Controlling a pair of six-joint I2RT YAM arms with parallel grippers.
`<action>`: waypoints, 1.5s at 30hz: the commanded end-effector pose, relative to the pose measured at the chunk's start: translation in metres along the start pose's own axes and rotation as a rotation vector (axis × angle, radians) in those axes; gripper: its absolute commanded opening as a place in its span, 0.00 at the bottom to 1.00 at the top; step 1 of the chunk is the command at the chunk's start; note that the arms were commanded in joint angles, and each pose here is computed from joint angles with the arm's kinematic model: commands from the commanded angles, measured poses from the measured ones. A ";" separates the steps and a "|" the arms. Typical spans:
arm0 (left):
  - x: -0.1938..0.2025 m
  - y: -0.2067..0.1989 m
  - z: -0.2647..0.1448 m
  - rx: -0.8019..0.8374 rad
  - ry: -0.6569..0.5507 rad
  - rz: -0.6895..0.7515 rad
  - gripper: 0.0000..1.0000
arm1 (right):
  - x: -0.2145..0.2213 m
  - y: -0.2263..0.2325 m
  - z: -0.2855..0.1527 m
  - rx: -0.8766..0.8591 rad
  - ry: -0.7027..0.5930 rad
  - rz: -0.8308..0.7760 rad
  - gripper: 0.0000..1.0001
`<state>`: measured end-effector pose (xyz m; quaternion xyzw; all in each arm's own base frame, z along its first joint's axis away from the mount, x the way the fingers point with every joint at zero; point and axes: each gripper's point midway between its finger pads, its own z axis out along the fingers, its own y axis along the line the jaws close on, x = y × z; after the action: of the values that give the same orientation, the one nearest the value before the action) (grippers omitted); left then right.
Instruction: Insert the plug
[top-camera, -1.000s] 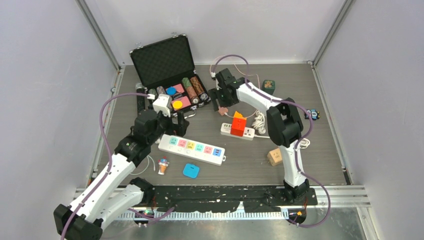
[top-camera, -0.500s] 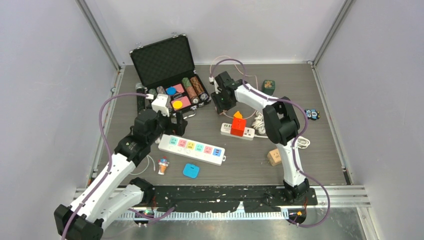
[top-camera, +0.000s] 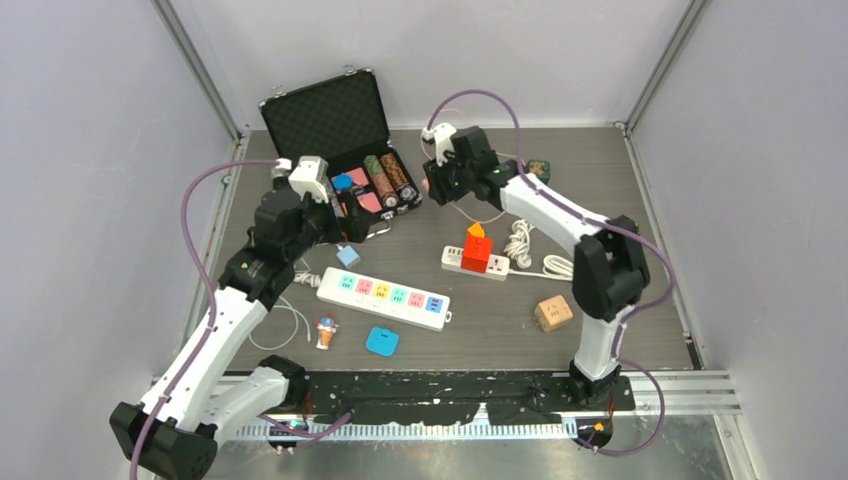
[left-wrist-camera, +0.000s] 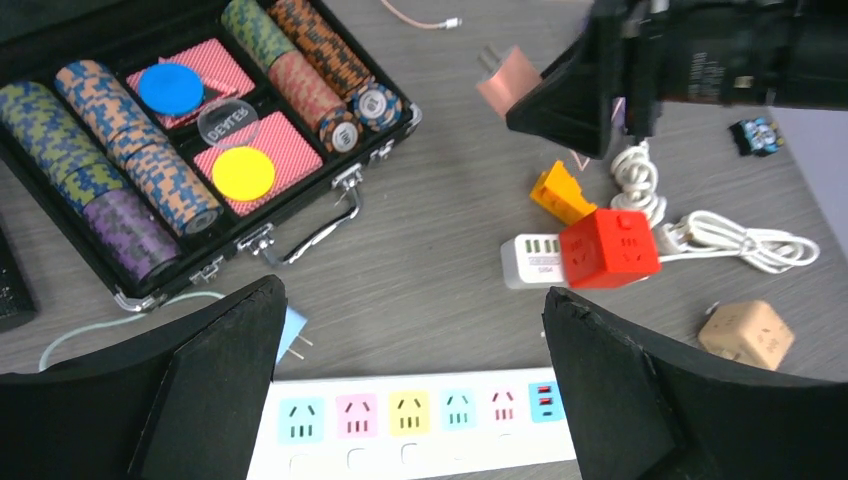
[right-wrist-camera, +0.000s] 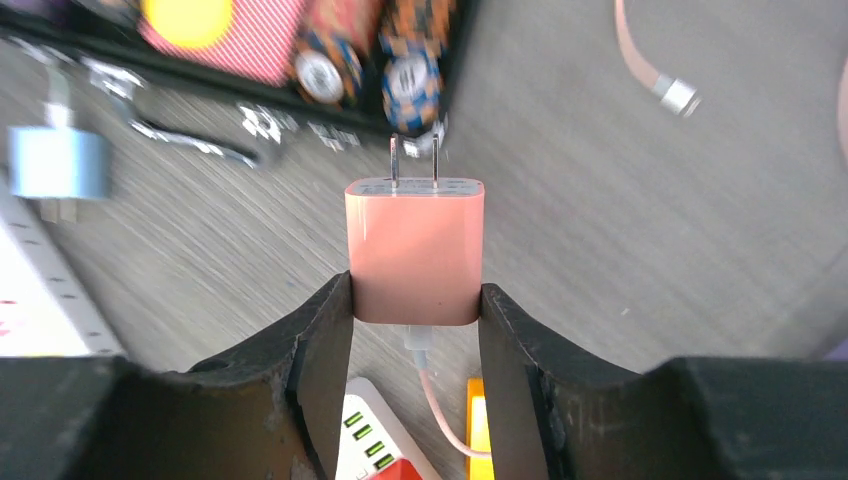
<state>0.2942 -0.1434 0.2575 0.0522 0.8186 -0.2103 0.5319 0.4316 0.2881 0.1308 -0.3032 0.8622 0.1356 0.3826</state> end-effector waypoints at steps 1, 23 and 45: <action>-0.026 -0.017 -0.011 0.076 -0.033 -0.056 1.00 | -0.103 0.017 -0.077 -0.071 -0.378 -0.132 0.25; -0.072 -0.081 -0.010 0.354 0.031 -0.310 0.89 | -0.098 0.139 -0.185 -0.429 -0.587 -0.526 0.27; -0.047 -0.111 -0.006 0.525 0.264 -0.415 0.31 | -0.089 0.163 -0.193 -0.530 -0.562 -0.558 0.26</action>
<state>0.2795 -0.2272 0.3125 0.0231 0.8127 -0.4740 0.3380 0.2702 0.3571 0.2920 -0.5641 0.5815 0.3038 0.5014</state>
